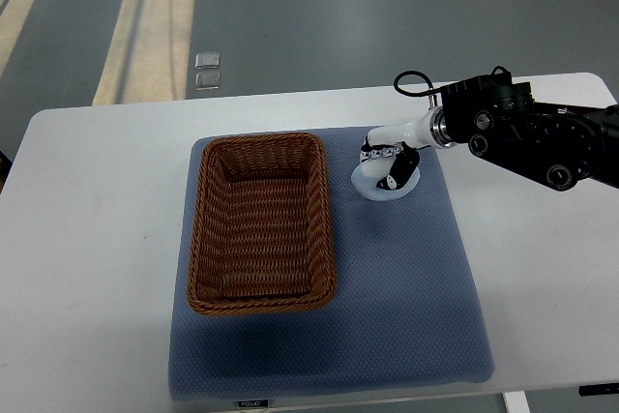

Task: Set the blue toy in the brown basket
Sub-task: 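Lower the right hand and close its fingers around the toy, then lift the toy and carry it over the wicker basket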

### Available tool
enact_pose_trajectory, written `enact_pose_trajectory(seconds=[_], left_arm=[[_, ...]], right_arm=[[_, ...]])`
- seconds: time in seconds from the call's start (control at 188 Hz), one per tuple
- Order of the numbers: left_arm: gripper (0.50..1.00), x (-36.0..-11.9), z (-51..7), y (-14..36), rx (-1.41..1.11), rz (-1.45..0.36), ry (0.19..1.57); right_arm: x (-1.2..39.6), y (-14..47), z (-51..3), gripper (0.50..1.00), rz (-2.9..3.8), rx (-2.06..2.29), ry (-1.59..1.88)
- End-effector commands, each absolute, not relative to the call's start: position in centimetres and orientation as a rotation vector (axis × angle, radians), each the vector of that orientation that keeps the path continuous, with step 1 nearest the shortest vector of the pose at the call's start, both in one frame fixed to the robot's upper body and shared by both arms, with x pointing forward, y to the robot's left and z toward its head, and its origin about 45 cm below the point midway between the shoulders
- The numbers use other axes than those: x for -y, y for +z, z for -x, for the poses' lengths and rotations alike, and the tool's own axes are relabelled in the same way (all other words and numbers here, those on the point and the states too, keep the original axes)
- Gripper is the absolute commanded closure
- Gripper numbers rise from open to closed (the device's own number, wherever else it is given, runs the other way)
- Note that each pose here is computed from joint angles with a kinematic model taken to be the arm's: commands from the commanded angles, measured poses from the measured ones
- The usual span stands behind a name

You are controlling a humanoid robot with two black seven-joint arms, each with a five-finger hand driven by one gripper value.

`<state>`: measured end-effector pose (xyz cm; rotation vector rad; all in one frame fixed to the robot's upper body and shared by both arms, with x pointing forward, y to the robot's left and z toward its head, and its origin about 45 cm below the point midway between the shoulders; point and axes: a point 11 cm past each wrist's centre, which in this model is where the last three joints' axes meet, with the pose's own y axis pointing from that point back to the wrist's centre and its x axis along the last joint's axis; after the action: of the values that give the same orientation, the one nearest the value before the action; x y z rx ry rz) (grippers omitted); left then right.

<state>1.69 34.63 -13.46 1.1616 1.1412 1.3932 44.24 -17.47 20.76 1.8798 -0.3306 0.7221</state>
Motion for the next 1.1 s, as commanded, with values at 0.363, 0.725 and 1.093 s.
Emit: enact_pose_trajectory(seconds=[0.363,0.725,1.093], left_arm=[[0.500,-34.6,-1.7,-13.5,-1.141,-1.161,1.394],[0.500,-34.6,-1.7,-13.5,-1.141,-1.161,1.394],[0.500,-34.6,-1.7,-13.5,-1.141,-1.161,1.394]], right_arm=[[17.8,28.3,-47.7,0.996,-1.840,0.454,0.853],[9.2,30.8,-46.5,0.985,-2.049,0.410,0.939],[2.3,26.1,-42.6,0.971,-2.211,0.317,0.896]])
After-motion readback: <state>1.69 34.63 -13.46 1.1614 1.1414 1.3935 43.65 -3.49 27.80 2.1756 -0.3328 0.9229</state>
